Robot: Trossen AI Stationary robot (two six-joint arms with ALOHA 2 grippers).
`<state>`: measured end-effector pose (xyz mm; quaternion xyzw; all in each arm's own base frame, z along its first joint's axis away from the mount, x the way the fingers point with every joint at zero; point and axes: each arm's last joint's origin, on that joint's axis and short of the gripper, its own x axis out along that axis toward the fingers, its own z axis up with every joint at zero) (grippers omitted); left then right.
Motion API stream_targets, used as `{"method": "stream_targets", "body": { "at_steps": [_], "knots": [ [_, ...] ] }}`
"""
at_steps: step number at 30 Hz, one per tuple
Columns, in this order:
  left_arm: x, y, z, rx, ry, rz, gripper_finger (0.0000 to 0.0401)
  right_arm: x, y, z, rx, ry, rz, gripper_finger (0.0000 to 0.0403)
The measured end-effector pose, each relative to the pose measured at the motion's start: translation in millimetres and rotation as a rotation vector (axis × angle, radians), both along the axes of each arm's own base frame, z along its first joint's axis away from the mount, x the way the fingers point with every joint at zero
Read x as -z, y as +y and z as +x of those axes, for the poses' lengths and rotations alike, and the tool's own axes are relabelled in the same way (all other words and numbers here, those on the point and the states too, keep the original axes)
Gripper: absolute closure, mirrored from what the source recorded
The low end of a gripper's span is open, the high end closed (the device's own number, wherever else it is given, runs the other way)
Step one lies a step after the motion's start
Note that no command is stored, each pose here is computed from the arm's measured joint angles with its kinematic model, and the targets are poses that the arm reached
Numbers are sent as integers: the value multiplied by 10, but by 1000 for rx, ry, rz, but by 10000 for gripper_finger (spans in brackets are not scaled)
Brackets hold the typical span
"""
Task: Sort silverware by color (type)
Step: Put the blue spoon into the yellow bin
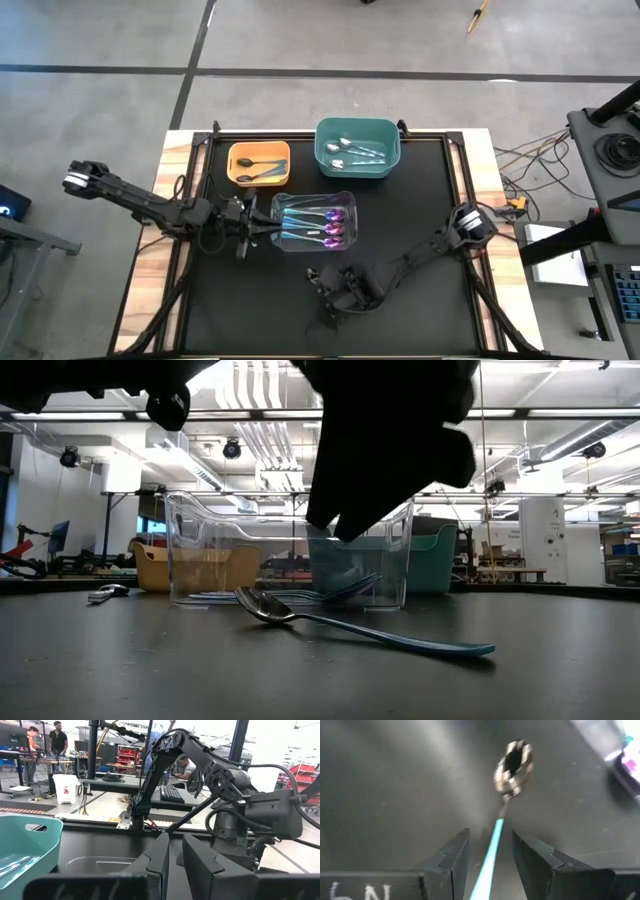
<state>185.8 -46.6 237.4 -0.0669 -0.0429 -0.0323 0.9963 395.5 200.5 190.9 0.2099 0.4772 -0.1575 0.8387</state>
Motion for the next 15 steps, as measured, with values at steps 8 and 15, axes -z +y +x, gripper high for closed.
{"method": "stream_targets", "body": {
  "at_steps": [8,15],
  "knots": [
    [-2,1,2,-6,-3,-3,364,95,9,21,3,-5,-60,268],
    [3,0,3,-6,0,0,364,367,25,70,7,30,-116,268]
  ]
}}
